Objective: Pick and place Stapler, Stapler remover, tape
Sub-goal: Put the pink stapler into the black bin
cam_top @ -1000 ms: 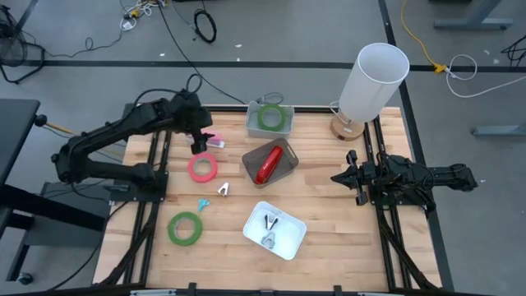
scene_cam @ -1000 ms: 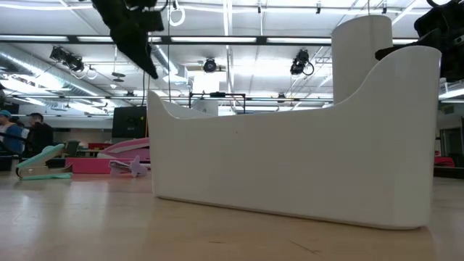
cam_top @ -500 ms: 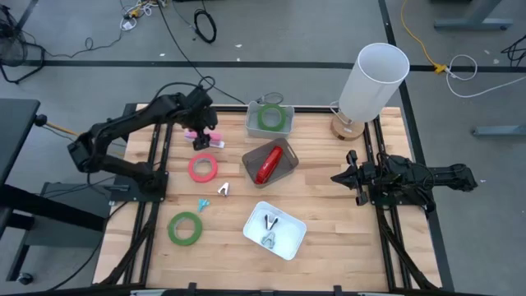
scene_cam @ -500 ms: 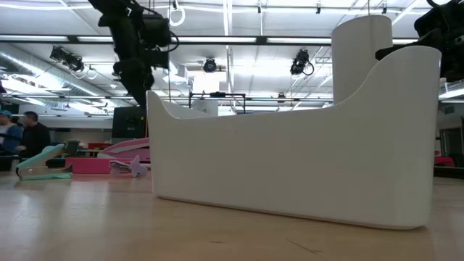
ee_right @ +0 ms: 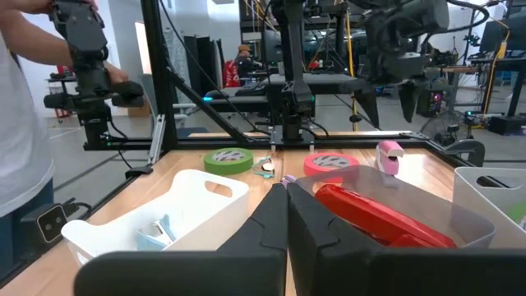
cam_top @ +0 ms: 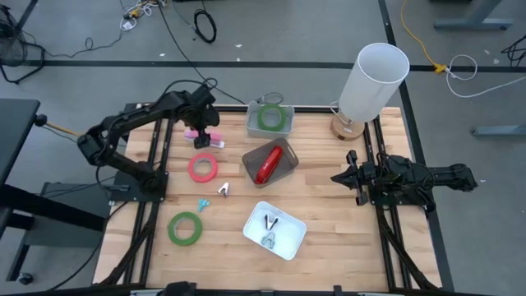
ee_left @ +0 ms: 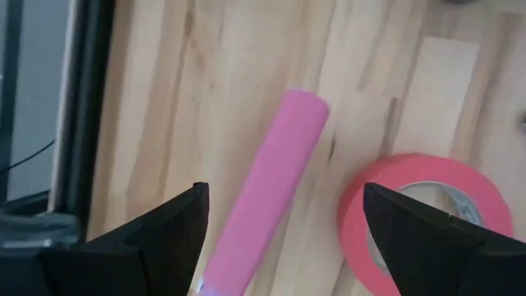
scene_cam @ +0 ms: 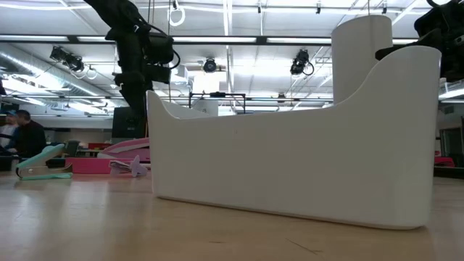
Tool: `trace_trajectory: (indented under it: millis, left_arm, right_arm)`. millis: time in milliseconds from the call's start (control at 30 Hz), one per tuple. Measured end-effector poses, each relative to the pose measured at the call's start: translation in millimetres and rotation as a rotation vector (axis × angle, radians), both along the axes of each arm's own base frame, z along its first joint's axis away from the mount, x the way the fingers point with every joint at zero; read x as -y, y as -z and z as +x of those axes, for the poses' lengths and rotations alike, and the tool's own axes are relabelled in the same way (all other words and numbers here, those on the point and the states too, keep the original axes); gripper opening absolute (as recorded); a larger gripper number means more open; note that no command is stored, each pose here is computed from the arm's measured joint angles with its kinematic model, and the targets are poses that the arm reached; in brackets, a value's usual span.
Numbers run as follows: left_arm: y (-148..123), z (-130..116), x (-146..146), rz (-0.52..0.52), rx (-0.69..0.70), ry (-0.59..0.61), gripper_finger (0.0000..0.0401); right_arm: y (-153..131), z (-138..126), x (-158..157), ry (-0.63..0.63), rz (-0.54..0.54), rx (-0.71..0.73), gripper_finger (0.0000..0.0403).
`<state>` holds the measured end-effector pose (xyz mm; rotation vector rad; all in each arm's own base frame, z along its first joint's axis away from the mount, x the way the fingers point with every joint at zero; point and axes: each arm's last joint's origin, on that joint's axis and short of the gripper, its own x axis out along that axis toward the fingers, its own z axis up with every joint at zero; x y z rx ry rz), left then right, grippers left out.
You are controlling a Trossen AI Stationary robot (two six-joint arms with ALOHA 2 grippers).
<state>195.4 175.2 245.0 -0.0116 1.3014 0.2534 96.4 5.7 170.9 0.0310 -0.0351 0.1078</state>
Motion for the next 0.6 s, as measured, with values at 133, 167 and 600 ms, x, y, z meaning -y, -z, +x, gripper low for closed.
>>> trace_trajectory:
  millis: [133, 167, 600]
  left_arm:
    - [3.5, 2.2, -0.9, -0.02, 0.001, 0.022, 0.0323]
    - [4.1, 2.5, -1.3, -0.021, 0.0, 0.022, 0.0323]
    - [22.9, 1.2, 0.9, -0.064, -0.053, 0.032, 0.0323]
  right_arm:
    - [0.0, 0.0, 0.0, 0.0, 0.0, 0.0, 0.0002]
    - [0.0, 0.0, 0.0, 0.0, 0.0, 0.0, 0.0002]
    - [0.0, 0.0, 0.0, 0.0, 0.0, 0.0, 0.0002]
